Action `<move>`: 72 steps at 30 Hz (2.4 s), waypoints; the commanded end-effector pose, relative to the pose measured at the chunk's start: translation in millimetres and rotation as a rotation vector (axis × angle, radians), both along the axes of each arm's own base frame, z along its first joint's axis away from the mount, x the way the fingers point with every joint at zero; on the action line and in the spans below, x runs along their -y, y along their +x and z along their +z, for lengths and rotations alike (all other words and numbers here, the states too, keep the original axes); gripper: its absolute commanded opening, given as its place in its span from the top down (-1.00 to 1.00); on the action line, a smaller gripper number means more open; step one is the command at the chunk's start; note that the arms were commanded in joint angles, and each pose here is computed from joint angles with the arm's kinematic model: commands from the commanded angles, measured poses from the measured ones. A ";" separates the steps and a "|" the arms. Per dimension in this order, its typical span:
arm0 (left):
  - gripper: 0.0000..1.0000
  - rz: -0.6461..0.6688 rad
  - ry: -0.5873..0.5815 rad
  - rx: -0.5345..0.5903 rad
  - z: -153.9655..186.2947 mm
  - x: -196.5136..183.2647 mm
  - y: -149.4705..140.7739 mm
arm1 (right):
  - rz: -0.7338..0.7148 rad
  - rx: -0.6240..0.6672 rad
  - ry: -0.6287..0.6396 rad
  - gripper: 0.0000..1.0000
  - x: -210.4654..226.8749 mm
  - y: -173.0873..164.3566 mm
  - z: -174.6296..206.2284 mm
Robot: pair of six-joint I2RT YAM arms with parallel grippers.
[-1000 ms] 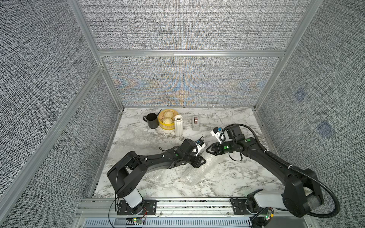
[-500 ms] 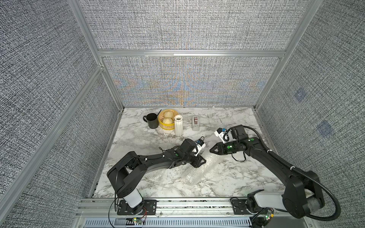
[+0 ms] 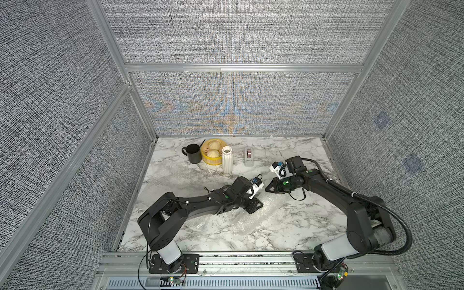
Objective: Wrap vases in bubble wrap
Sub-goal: Stick the tape on the bubble wrap.
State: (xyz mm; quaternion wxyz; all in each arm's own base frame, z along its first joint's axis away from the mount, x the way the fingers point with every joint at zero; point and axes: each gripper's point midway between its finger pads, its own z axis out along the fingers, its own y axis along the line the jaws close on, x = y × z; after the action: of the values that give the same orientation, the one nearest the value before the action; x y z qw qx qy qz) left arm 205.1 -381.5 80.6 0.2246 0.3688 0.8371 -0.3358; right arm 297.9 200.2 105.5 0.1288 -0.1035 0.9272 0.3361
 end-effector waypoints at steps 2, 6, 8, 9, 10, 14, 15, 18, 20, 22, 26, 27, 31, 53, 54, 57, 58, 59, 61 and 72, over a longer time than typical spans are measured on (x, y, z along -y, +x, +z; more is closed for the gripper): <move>0.23 -0.020 0.228 -0.129 -45.9 -37.9 -31.0 | 0.015 0.024 -0.073 0.74 6.4 6.8 -15.7; 0.23 -0.016 0.258 -0.121 -49.8 -38.6 -32.8 | 0.043 0.031 -0.141 0.76 10.6 3.9 -27.2; 0.23 -0.010 0.272 -0.118 -53.2 -40.1 -33.3 | 0.045 0.043 -0.143 0.76 10.5 6.2 -18.8; 0.23 -0.005 0.282 -0.119 -55.3 -41.6 -33.2 | 0.041 0.065 -0.144 0.76 10.8 8.8 -9.6; 0.23 -0.001 0.290 -0.118 -56.5 -42.4 -32.7 | 0.037 0.084 -0.138 0.76 10.7 9.1 -1.7; 0.23 0.006 0.294 -0.130 -60.5 -43.2 -34.4 | 0.012 0.120 -0.130 0.66 14.6 4.7 29.9; 0.23 0.006 0.291 -0.134 -60.3 -42.4 -34.6 | 0.004 0.097 -0.142 0.65 17.1 1.8 30.0; 0.23 0.012 0.291 -0.136 -62.0 -42.5 -34.7 | -0.015 0.005 -0.099 0.67 12.4 -15.4 20.4; 0.23 0.016 0.293 -0.138 -62.8 -42.5 -34.4 | -0.027 -0.033 -0.047 0.67 6.7 -24.5 14.6; 0.23 0.017 0.285 -0.140 -63.1 -41.6 -35.0 | -0.034 -0.056 0.009 0.68 -0.6 -25.5 11.2; 0.24 0.019 0.291 -0.149 -66.2 -41.4 -35.3 | -0.031 -0.080 0.010 0.70 -4.0 -20.6 -4.8; 0.24 0.020 0.291 -0.151 -66.6 -41.1 -35.9 | -0.038 -0.084 -0.030 0.72 1.6 -20.5 -16.1; 0.24 0.034 0.292 -0.162 -67.8 -42.1 -36.7 | -0.018 -0.093 -0.138 0.74 15.4 -22.1 -45.8; 0.25 0.082 0.304 -0.210 -74.5 -43.2 -39.7 | -0.073 -0.113 -0.026 0.72 9.9 -23.6 -38.4; 0.25 0.085 0.305 -0.214 -74.6 -43.9 -40.6 | -0.057 -0.114 -0.024 0.72 10.3 -24.5 -42.0; 0.24 0.101 0.318 -0.225 -77.2 -47.4 -41.5 | -0.043 -0.076 -0.031 0.72 10.5 -19.1 -26.4; 0.24 0.110 0.325 -0.230 -78.4 -48.7 -41.4 | -0.046 -0.056 -0.028 0.71 10.5 -17.0 -16.7; 0.25 0.126 0.330 -0.234 -78.7 -49.8 -39.9 | -0.057 -0.029 -0.026 0.70 11.1 -14.3 -3.9; 0.25 0.135 0.314 -0.251 -77.8 -47.0 -41.2 | -0.079 0.003 -0.027 0.56 13.4 -13.4 17.1; 0.25 0.168 0.302 -0.272 -76.9 -47.9 -41.9 | -0.438 -0.210 -0.094 -0.10 46.4 -77.5 12.7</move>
State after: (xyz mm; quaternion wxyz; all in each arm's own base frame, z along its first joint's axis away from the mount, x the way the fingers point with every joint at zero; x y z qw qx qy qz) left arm 203.5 -395.8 67.9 0.2133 0.2856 0.8664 -0.3498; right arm 239.0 160.5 133.6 0.1390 0.0373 0.9494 0.2793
